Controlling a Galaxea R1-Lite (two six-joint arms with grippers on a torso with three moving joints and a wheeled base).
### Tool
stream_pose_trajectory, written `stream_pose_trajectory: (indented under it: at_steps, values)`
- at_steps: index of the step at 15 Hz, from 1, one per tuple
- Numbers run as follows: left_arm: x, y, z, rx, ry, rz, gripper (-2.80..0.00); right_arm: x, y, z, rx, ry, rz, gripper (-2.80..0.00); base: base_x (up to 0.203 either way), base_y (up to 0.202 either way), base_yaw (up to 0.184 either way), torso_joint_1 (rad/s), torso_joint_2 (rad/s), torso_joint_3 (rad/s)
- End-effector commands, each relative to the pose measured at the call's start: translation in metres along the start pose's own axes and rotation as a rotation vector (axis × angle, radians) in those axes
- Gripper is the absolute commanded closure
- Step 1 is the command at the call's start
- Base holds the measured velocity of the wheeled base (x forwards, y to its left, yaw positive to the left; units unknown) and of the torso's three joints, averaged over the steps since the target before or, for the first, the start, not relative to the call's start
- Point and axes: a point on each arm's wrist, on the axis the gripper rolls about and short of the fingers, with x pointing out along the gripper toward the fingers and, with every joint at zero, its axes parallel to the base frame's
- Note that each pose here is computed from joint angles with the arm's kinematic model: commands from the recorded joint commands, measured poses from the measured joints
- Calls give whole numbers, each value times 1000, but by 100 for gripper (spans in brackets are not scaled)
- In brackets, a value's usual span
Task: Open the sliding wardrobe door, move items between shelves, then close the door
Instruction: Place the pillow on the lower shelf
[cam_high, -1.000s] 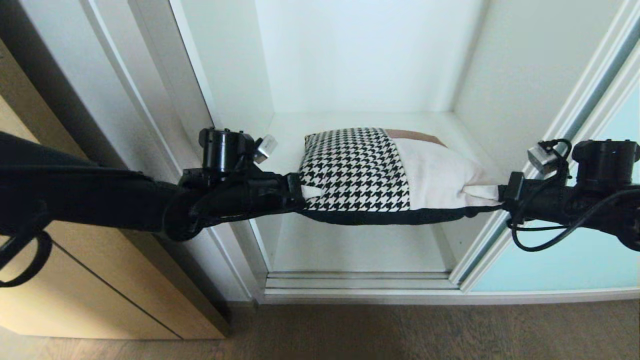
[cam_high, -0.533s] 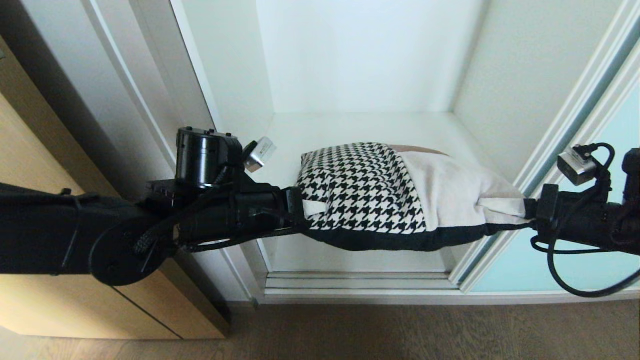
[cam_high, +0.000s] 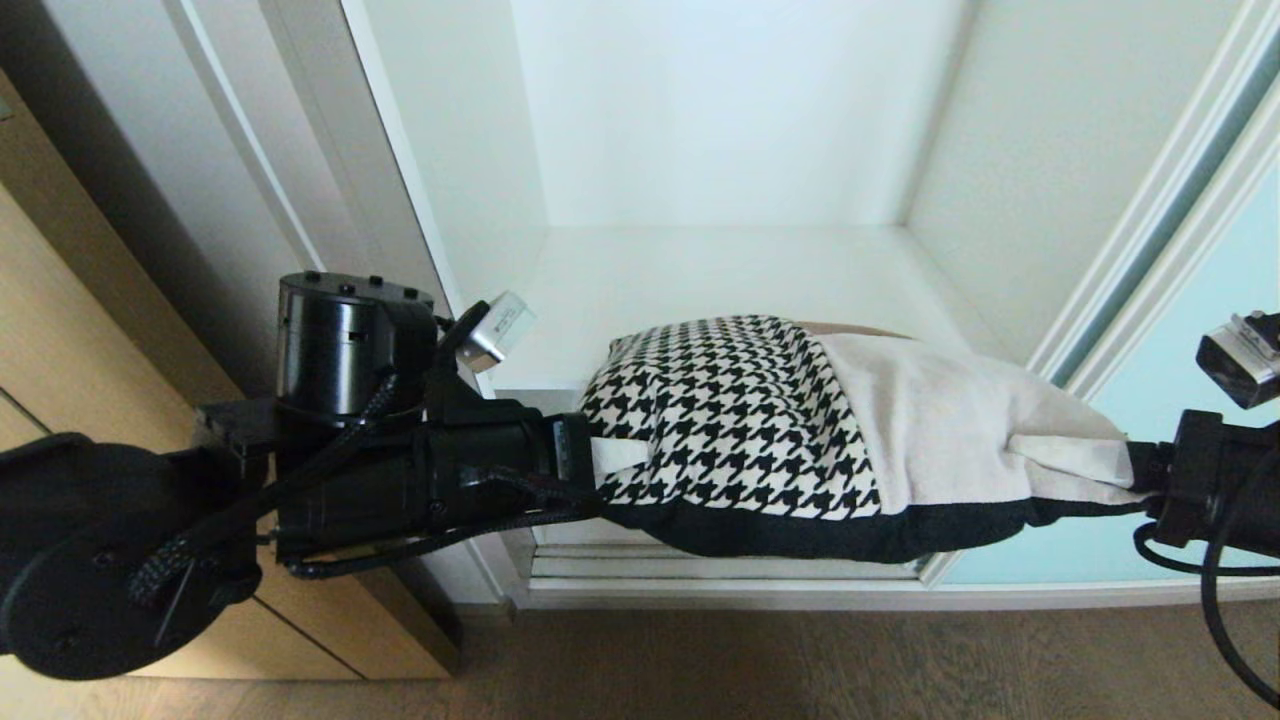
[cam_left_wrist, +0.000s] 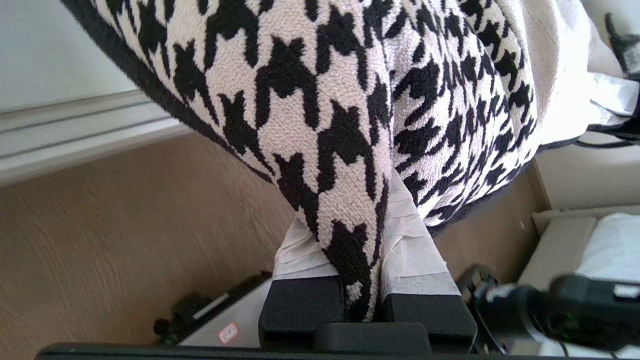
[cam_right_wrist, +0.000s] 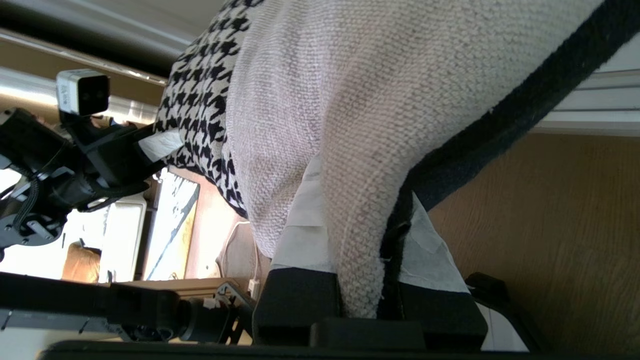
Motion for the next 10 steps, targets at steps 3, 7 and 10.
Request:
stream_pose_trajectory:
  at_steps: [3,7,10]
  values:
    - [-21,-12,-10,4,9,-31,0,-19,15,-11,-15,-12,14,0,0,0,0,0,0,0]
    - [-26,-23,-28,2,65,-68,0,-28,29,-24,-11,28,37,0,0,0,0,0,0,0]
    - [-27,-26,-43,8,114,-84,0,-33,32,-36,6,66,40,0,0,0,0,0,0,0]
